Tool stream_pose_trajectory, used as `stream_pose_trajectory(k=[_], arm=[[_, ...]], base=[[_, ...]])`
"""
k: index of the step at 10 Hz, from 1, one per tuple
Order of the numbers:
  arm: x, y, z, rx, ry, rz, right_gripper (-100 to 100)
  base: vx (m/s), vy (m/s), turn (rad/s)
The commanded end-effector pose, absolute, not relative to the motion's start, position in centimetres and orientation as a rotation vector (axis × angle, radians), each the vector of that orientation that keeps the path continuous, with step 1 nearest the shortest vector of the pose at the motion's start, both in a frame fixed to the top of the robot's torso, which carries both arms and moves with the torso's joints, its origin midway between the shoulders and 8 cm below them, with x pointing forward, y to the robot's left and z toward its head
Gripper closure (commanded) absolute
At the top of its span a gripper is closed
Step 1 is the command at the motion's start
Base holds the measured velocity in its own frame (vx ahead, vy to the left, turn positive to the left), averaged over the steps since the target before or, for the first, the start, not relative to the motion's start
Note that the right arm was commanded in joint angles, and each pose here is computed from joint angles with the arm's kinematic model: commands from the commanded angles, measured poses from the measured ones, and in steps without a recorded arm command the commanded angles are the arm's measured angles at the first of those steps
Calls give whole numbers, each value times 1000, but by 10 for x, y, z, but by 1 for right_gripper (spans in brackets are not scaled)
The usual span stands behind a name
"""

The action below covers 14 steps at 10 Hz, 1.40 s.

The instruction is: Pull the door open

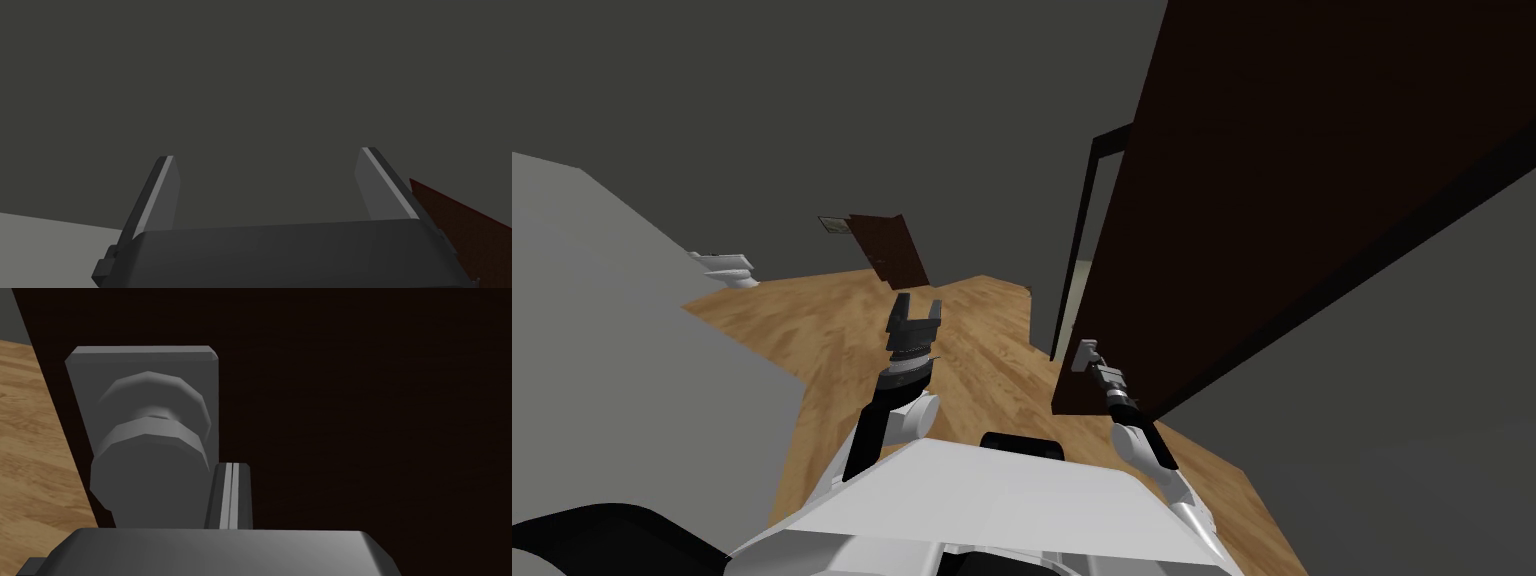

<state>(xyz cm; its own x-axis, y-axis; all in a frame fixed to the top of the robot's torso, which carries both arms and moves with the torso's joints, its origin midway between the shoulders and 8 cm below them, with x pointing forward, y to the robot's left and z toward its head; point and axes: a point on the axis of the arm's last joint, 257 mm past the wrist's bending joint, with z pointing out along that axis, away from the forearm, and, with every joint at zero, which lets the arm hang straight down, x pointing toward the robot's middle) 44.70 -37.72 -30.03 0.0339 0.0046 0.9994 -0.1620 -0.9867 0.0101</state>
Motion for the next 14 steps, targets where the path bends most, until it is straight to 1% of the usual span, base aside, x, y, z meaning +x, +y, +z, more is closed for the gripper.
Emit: stream_pose_trajectory(k=[1,4,6,11,14], arm=[[446,-364,-302,2185,-145,2114,-100],[445,-351,-300,2189,-114,2141,-100],[445,-345,-299,2191,-98,2155,-100],[444,-335,-297,2195,-76,2175,-100],[444,-333,-297,2196,-70,2180,-100]], base=[[-194,-99,140],[-166,-76,81],[-108,-51,76],[-61,-45,48],[-33,-15,15]])
